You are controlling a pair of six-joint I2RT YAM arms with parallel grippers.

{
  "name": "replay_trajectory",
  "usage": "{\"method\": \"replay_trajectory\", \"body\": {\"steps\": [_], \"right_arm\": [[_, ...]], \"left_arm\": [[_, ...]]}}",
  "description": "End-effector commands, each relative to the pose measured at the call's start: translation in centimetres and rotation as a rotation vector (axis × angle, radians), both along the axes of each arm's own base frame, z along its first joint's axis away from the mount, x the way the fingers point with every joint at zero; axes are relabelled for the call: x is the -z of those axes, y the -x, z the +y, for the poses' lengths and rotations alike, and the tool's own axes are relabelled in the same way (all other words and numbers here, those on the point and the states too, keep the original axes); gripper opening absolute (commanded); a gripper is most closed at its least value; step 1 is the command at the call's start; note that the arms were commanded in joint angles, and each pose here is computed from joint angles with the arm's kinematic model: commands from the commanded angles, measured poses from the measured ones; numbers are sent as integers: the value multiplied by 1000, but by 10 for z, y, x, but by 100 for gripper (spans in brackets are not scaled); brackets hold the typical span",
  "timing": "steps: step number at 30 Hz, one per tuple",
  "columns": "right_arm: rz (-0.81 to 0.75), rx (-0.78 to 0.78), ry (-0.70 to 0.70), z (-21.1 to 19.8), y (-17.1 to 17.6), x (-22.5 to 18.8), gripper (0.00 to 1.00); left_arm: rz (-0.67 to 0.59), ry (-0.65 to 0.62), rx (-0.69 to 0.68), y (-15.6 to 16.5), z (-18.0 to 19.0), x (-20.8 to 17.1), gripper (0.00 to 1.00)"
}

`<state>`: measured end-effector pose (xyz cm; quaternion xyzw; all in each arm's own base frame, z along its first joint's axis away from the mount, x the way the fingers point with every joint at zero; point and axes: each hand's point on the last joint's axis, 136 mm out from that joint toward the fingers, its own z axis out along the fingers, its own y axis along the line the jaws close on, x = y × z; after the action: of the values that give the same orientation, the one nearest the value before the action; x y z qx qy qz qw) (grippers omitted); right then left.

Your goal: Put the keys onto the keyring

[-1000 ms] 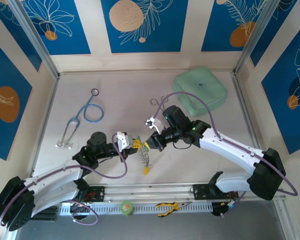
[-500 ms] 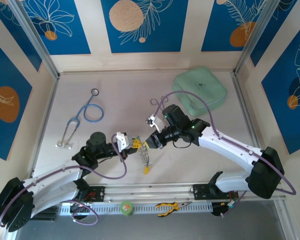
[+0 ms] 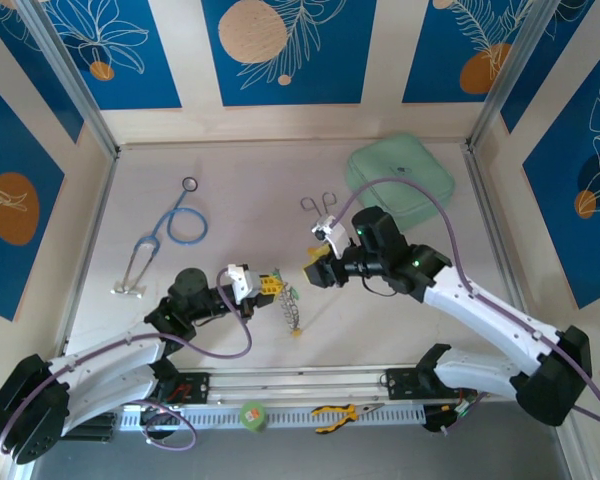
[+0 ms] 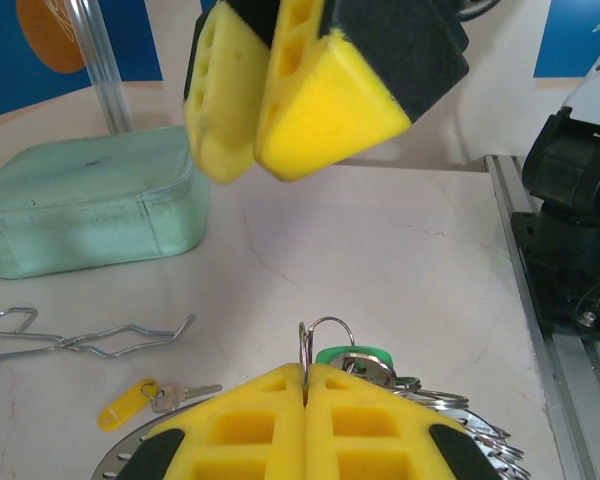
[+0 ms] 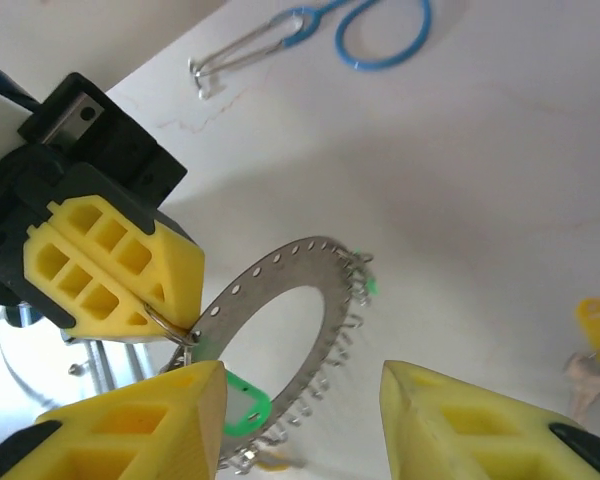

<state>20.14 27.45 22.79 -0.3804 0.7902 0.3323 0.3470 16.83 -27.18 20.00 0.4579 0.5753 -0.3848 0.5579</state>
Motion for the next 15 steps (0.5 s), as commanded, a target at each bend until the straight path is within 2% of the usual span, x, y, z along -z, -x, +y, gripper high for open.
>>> {"method": "replay_trajectory", "body": {"steps": [1,4,6,15], "right_arm": [[-250,-95,-22,0,2,-7,45],[-462,-229,-44,7,20,-4,44],[-530,-285,-36,10,29,2,44],[-476,-323,-14,27,39,20,45]], "left_arm": [[-31,116,7,4,0,-27,0],[-7,147,10,5,0,-29,0],[9,167,8,4,0,-30,0],[82,184,-4,-1,-2,-27,0]]}}
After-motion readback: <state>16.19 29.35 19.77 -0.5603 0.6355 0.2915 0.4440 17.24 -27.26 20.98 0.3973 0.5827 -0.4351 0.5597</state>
